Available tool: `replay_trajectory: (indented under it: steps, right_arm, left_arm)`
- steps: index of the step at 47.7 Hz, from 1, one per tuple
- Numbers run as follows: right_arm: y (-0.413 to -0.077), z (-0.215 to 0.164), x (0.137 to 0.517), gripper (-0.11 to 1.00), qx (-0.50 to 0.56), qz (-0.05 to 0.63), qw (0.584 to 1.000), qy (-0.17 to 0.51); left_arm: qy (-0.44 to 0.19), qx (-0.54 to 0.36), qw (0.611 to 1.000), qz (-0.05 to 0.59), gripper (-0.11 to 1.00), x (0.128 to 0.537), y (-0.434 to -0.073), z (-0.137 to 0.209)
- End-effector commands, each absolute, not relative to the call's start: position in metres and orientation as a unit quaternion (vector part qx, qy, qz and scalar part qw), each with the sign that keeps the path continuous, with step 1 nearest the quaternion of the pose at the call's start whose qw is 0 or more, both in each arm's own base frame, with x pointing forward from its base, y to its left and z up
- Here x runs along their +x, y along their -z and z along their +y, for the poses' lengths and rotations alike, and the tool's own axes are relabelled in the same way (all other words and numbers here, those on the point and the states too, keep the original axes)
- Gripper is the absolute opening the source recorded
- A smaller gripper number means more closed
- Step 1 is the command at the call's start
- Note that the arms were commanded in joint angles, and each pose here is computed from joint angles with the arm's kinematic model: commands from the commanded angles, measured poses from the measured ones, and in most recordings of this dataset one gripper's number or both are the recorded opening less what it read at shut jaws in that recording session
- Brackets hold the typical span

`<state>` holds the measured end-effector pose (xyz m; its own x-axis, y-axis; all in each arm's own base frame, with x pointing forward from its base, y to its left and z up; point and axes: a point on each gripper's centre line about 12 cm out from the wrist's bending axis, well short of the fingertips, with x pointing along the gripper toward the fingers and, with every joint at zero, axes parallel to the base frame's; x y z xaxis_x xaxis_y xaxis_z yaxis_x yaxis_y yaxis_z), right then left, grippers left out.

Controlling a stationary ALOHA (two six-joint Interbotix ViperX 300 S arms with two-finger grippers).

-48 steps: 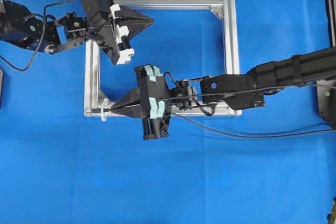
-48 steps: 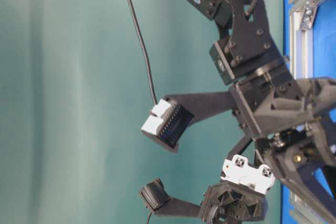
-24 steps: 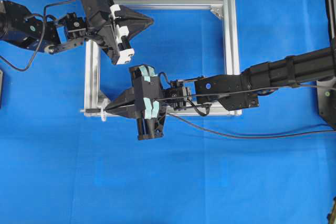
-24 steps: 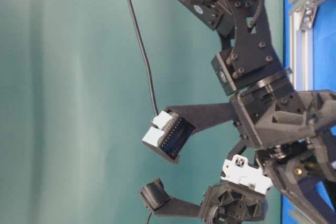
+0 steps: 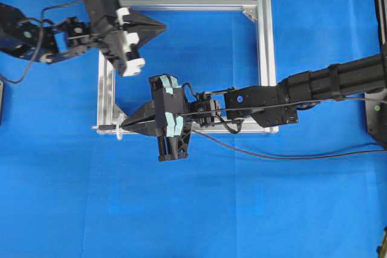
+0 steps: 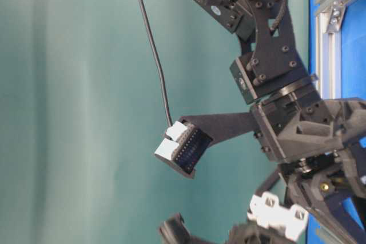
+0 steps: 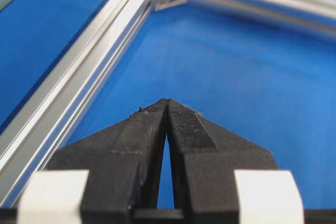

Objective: Insert the wire through the string loop located on the left side.
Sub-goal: 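Move the open left gripper toward the plug emerging from the loop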

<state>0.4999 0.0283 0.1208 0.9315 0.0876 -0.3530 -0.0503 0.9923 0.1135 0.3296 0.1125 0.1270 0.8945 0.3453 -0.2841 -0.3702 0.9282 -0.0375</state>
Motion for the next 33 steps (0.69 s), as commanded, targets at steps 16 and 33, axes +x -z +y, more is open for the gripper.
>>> replay_trajectory:
  steps: [16, 33]
  right_arm:
    - [-0.137, 0.027, 0.505, 0.00, 0.051, 0.163, 0.985, -0.035]
    - [-0.135, 0.027, 0.504, 0.00, 0.050, 0.172, 0.983, -0.033]
  left_arm:
    - [-0.207, -0.051, 0.965, 0.154, 0.00, 0.251, -0.128, 0.101]
    - [-0.222, -0.060, 0.960, 0.157, 0.00, 0.216, -0.127, 0.095]
